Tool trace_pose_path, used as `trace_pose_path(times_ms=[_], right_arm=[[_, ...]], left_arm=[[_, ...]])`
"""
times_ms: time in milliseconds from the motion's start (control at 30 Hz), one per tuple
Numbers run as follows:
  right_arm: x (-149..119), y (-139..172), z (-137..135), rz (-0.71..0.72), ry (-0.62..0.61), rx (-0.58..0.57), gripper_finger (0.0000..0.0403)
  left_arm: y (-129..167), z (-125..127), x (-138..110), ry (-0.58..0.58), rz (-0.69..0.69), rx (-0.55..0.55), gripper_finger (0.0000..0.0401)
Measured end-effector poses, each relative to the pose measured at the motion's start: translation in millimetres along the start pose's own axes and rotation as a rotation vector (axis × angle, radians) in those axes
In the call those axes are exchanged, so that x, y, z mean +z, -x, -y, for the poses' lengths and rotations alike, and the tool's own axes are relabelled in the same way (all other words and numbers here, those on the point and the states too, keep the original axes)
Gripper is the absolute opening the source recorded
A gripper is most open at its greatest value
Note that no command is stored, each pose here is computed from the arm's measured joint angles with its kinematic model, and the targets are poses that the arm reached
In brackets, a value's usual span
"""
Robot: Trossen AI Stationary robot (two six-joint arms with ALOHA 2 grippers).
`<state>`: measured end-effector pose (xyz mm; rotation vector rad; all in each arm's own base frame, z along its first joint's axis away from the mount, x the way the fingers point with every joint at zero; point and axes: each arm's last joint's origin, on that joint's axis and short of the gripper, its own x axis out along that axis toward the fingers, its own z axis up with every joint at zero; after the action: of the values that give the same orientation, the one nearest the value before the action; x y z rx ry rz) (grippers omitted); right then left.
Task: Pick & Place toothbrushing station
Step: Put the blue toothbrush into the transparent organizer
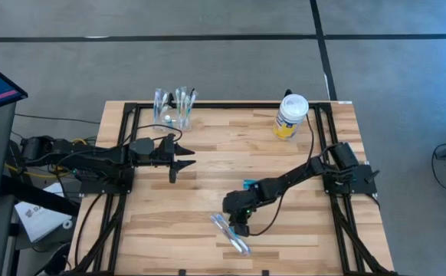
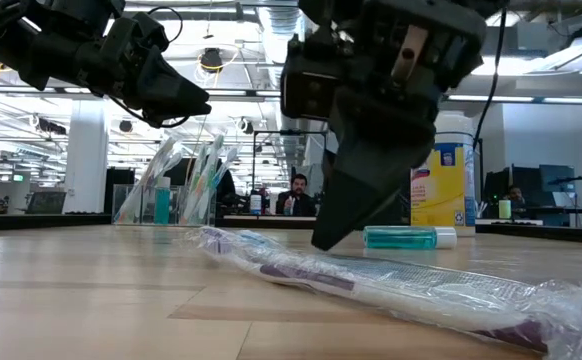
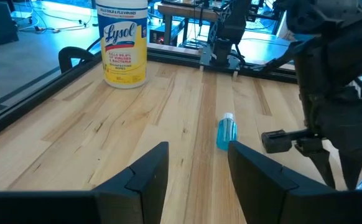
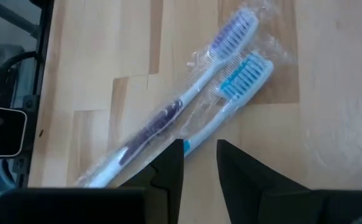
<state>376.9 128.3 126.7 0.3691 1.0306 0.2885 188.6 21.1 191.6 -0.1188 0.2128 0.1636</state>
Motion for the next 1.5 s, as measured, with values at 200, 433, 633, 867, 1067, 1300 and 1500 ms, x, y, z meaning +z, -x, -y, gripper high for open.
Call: trace_pose_path(times_ms=[200, 433, 633, 867, 1067, 1300, 1500], right_arm=[[7, 3, -5, -0.013, -0.056, -0.003, 0.0088], [6, 4, -6, -0.039, -0.085, -0.016, 0.0088], [4, 1, -8, -0.05, -0.12, -0.012, 0.0088], [4, -1, -7, -0.058, -0.171, -0.002, 0.0088], [7, 0, -11, -0.038, -0.2, 0.01, 0.0088], [5, -1, -13, -0.033, -0.221, -0.01, 0.0088], [2, -3, -19, -0.029, -0.241, -0.024, 0.0088]], left_arm=[[0, 0, 0, 0.0, 0.0, 0.0, 0.0159], [0, 0, 0, 0.0, 0.0, 0.0, 0.0159], [0, 0, 0, 0.001, 0.0, 0.0, 0.0159], [0, 0, 0, 0.027, 0.0, 0.0, 0.0159], [0, 0, 0, 0.044, 0.0, 0.0, 0.0159], [0, 0, 0, 0.079, 0.0, 0.0, 0.0159], [0, 0, 0, 0.079, -0.001, 0.0, 0.0159]])
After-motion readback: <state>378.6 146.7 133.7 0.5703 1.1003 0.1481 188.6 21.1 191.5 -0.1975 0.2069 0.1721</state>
